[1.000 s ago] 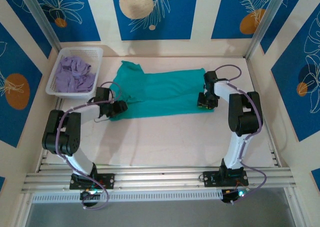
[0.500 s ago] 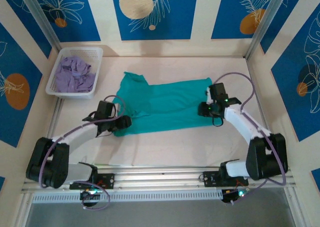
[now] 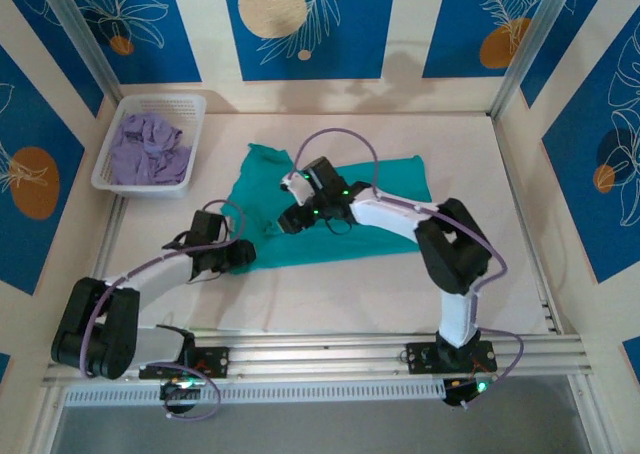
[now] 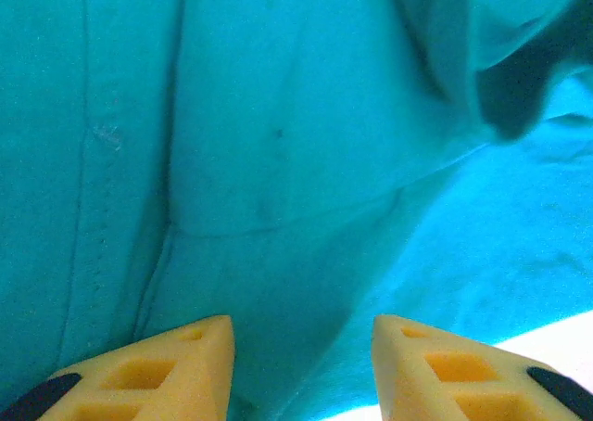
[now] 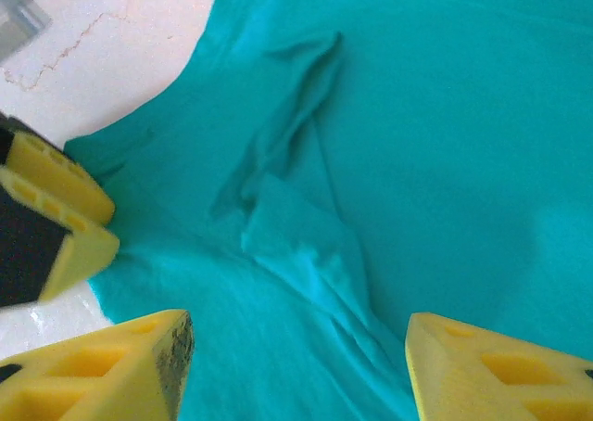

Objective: Fold the inside-out t-shirt

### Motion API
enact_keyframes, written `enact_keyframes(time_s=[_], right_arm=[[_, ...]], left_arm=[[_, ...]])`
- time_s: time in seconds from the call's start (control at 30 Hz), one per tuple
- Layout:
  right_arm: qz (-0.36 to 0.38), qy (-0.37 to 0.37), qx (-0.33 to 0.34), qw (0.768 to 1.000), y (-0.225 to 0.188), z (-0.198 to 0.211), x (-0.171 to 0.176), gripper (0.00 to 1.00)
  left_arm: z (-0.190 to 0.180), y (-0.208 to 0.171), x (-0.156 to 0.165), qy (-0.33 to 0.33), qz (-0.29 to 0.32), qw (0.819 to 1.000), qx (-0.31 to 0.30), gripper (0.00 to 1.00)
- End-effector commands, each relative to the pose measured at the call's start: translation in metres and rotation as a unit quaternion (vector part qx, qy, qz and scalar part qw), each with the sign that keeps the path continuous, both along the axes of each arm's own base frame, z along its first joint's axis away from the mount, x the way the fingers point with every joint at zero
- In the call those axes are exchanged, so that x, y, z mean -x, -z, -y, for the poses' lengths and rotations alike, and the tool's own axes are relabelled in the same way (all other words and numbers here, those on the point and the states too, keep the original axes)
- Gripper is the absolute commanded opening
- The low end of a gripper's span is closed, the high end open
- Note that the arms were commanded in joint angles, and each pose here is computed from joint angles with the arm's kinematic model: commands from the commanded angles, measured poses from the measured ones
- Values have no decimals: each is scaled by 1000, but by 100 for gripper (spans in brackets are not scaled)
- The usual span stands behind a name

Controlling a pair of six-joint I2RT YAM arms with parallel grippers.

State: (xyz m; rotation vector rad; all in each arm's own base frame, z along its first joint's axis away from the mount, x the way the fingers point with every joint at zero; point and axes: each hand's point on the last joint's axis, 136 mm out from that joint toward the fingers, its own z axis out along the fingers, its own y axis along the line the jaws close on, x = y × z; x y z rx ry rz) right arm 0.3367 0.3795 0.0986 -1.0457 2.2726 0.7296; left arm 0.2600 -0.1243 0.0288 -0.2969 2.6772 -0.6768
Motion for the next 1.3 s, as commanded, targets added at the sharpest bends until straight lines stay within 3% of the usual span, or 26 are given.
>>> enact_keyframes(time_s=[0.0,0.13,0.2,0.3,0.37,0.5,0.57,0.63,0.77,0.9,1.1,1.27], right_arm=[[3,-44,16,999,10,-23,1,62],[-8,-49,48,998,33,-33,-2,57],[-14,-46,57,997,38,-35,-6,47],[-11,-29,59,998,36,-34,-15,24],[-15,7,61,998,32,-26,-27,13],[-52,107,59,991,28,5,-51,7],[-98,149,37,983,28,18,-56,12],[-133,168,21,977,30,24,-58,25],[-154,191,17,969,27,38,-64,40],[-142,213,12,967,5,67,-66,46],[-140,296,32,944,-8,165,-37,48],[-182,405,15,896,6,261,-8,54]], left_arm=[[-1,11,7,-5,-15,1000,9,40],[-1,15,11,-7,-19,1000,15,39],[-2,15,13,-8,-20,1000,14,39],[-3,15,13,-8,-17,1000,10,39],[-3,16,14,-8,-18,1000,10,39],[-4,17,14,-11,-20,1000,9,39],[-4,17,14,-12,-20,1000,8,39],[-5,18,14,-13,-20,1000,6,39],[-6,18,12,-15,-19,1000,2,39],[-5,11,6,-15,-8,1000,3,41],[-4,-21,-14,-17,43,999,5,48],[16,-52,-33,7,87,995,45,54]])
